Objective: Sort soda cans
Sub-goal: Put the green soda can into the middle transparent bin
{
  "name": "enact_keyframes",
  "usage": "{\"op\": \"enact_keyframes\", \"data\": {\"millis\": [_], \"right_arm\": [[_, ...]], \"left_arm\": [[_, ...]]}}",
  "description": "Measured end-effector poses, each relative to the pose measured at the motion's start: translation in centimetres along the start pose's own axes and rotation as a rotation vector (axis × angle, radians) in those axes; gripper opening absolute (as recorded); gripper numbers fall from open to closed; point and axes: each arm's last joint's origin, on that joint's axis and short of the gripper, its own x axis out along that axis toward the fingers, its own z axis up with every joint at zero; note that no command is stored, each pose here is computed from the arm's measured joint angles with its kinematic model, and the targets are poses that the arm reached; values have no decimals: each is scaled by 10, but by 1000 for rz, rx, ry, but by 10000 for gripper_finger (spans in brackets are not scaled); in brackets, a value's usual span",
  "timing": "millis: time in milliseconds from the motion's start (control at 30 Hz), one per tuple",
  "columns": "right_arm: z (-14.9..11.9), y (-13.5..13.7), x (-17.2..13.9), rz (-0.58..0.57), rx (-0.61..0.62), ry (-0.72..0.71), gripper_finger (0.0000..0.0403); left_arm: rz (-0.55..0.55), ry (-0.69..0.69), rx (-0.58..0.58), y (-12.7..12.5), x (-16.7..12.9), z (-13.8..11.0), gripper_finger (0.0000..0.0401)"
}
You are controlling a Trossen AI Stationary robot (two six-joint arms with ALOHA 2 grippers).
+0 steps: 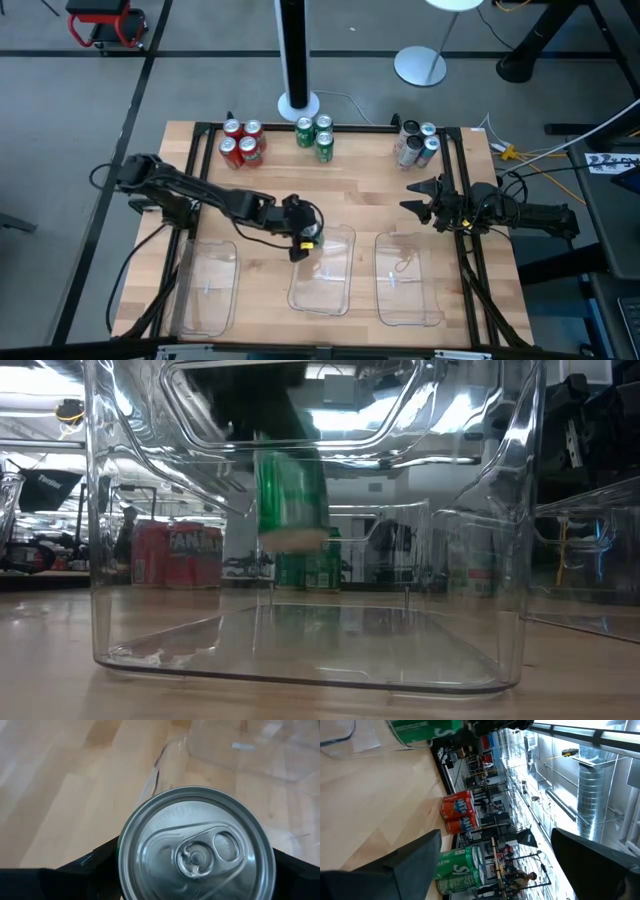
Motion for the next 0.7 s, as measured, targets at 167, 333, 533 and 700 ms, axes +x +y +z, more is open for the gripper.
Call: {"op": "enact_keyframes", "data": {"millis": [167,333,533,700], "right_arm": [[0,0,0,0,2,0,376],[0,0,0,0,2,0,376],[0,0,0,0,2,0,376],[0,0,0,0,2,0,376]], "left_arm": [[16,50,2,3,17,-5,299],[13,77,28,2,29,-9,299],[8,79,50,2,29,-9,299],[6,84,57,1,28,-10,332]]}}
